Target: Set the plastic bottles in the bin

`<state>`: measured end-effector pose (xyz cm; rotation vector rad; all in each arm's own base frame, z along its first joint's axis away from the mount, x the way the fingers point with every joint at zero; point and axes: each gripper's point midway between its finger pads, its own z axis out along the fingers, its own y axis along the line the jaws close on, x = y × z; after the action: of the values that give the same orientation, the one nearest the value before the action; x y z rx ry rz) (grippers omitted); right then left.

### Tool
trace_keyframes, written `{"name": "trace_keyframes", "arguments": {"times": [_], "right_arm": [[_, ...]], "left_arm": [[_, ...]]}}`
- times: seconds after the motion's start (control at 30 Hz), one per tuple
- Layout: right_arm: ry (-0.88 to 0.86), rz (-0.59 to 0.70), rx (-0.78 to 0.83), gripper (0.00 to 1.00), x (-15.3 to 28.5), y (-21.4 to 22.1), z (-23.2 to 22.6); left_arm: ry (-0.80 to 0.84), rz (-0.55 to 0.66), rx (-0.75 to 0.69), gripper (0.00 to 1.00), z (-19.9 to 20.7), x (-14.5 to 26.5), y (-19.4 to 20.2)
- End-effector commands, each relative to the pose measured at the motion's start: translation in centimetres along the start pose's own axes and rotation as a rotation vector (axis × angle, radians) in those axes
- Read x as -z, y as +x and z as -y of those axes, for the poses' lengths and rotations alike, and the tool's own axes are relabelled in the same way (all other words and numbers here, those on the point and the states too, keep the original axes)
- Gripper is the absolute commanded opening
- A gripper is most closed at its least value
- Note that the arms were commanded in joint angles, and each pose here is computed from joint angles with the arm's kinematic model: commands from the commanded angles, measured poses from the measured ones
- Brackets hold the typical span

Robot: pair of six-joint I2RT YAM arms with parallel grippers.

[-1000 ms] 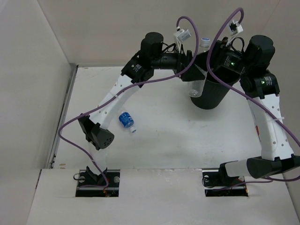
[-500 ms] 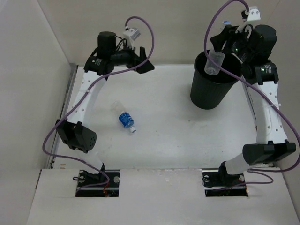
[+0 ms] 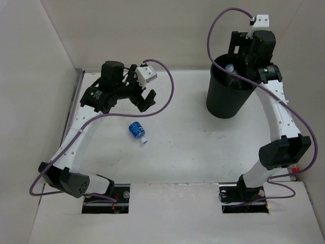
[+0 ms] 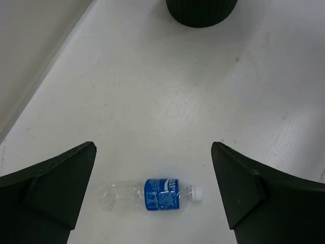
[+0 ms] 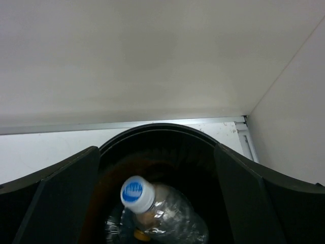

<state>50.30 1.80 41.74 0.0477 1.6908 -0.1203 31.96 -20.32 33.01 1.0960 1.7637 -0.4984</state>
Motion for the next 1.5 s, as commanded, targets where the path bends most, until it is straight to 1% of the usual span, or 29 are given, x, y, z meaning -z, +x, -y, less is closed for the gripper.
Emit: {"name": "trace_keyframes", "arguments": {"times": [0.0, 0.07, 0.13, 0.2, 0.3, 0.37, 0.4, 0.43, 0.47, 0.63, 0.77, 0.93, 1.07, 1.13, 1.27, 1.4, 1.47], "right_arm": [[-0.049, 0.135, -0.054, 1.0, 3.5, -5.7, -0.7], [-0.07, 0.144, -0.044, 1.0, 5.5, -6.7, -0.8], [-0.117, 0.15, -0.017, 1.0, 8.1, -7.4, -1.1], [-0.186, 0.15, 0.005, 1.0, 10.9, -7.5, -1.5], [-0.313, 0.166, 0.029, 1.0, 15.6, -7.7, -2.1], [-0.36, 0.174, 0.047, 1.0, 18.4, -7.6, -1.8], [-0.369, 0.174, 0.06, 1.0, 19.6, -7.4, -1.6], [-0.36, 0.178, 0.075, 1.0, 22.1, -7.3, -0.7], [-0.36, 0.178, 0.075, 1.0, 22.1, -7.3, -0.7], [-0.335, 0.213, 0.048, 1.0, 26.2, -8.1, 0.6], [-0.323, 0.254, -0.023, 1.0, 29.3, -9.4, 1.5], [-0.398, 0.245, -0.038, 1.0, 32.0, -9.6, 0.6], [-0.458, 0.272, -0.055, 1.0, 34.4, -10.4, -0.3], [-0.451, 0.287, -0.072, 1.0, 35.2, -10.7, -0.2], [-0.461, 0.296, -0.103, 1.0, 36.4, -10.9, -0.5], [-0.469, 0.281, -0.134, 1.0, 36.3, -10.5, -0.7], [-0.465, 0.282, -0.152, 1.0, 36.0, -10.6, -0.6]], "left_arm": [[-0.094, -0.142, -0.093, 1.0, -1.6, -0.4, 3.4], [-0.127, -0.229, -0.097, 1.0, -1.9, -0.9, 5.4], [-0.109, -0.282, -0.157, 1.0, -1.5, -1.0, 6.8], [-0.061, -0.292, -0.303, 1.0, -0.9, -0.6, 7.6], [0.055, -0.288, -0.616, 1.0, -0.3, 0.2, 10.0], [0.136, -0.282, -0.772, 1.0, -0.4, 0.9, 11.8], [0.184, -0.279, -0.815, 1.0, -0.4, 1.2, 12.6], [0.307, -0.27, -0.905, 1.0, -0.3, 1.4, 14.3], [0.308, -0.27, -0.906, 1.0, -0.3, 1.4, 14.4], [0.492, -0.264, -1.087, 1.0, 0.5, 0.2, 18.3], [0.605, -0.279, -1.131, 1.0, 1.4, -1.1, 21.3], [0.754, -0.325, -1.231, 1.0, 2.1, -2.4, 24.6], [0.829, -0.393, -1.238, 0.99, 1.3, -2.9, 26.8], [0.856, -0.422, -1.232, 0.99, 0.7, -3.4, 28.0], [0.844, -0.443, -1.268, 1.0, -0.2, -5.6, 29.6], [0.789, -0.433, -1.311, 1.0, -0.5, -8.5, 30.2], [0.782, -0.432, -1.292, 0.97, 0.2, -9.1, 29.9]]}}
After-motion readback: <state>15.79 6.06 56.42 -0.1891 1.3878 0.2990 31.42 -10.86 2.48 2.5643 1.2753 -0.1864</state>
